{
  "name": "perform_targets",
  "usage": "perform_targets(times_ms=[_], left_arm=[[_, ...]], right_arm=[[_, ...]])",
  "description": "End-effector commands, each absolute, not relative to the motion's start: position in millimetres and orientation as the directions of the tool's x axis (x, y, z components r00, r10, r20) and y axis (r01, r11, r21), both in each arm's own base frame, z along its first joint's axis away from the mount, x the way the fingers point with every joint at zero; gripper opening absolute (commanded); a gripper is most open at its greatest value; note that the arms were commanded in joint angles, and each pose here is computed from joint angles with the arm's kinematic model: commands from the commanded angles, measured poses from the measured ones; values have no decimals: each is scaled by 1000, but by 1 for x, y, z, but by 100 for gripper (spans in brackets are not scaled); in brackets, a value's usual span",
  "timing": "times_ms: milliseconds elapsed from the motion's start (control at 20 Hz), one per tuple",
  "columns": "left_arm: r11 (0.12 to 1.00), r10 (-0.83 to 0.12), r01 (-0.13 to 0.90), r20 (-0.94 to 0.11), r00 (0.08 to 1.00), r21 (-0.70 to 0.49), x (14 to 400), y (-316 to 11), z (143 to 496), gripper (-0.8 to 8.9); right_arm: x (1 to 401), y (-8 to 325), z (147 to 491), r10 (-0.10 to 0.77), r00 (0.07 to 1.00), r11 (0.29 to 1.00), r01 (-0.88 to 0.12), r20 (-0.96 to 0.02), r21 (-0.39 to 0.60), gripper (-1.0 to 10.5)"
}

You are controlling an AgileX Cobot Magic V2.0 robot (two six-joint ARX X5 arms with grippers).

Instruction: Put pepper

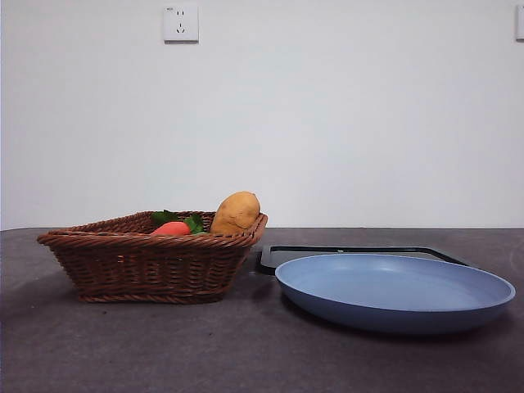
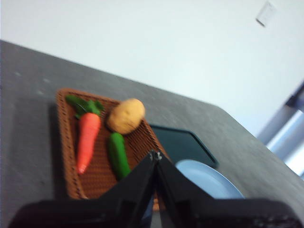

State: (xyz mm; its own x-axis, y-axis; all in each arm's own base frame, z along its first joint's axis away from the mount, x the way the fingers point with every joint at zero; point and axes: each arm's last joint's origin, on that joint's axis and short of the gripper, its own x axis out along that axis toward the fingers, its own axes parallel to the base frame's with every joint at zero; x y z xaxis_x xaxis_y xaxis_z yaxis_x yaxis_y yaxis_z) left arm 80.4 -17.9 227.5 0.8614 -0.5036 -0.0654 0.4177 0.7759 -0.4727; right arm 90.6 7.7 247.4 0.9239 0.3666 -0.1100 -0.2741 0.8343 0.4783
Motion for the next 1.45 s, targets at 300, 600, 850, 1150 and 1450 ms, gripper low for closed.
perform_targets(times_ms=[300,600,850,1150,1450], left_arm=[[737,-644,541,-181,743,-405,97,-23,280,6],[732,-679,579,-317,662,-359,115,-25,315,6],[741,-668,580,-457,587,-339,125,-26,326,6],[807,-576,524,-557,598,-272,125,-23,322,10],[808,-576,522,-547,607,-272,126,-23,323,378]], right_arm=[[95,9,303,423,850,890,-323,-315,322,5],[103,13,333,451,737,892,-378,-503,247,5],[112,17,345,472,603,871,-433,-643,233,5],[123,20,341,421,538,887,-413,-730,208,14],[131,21,338,420,519,896,-368,-744,249,327]])
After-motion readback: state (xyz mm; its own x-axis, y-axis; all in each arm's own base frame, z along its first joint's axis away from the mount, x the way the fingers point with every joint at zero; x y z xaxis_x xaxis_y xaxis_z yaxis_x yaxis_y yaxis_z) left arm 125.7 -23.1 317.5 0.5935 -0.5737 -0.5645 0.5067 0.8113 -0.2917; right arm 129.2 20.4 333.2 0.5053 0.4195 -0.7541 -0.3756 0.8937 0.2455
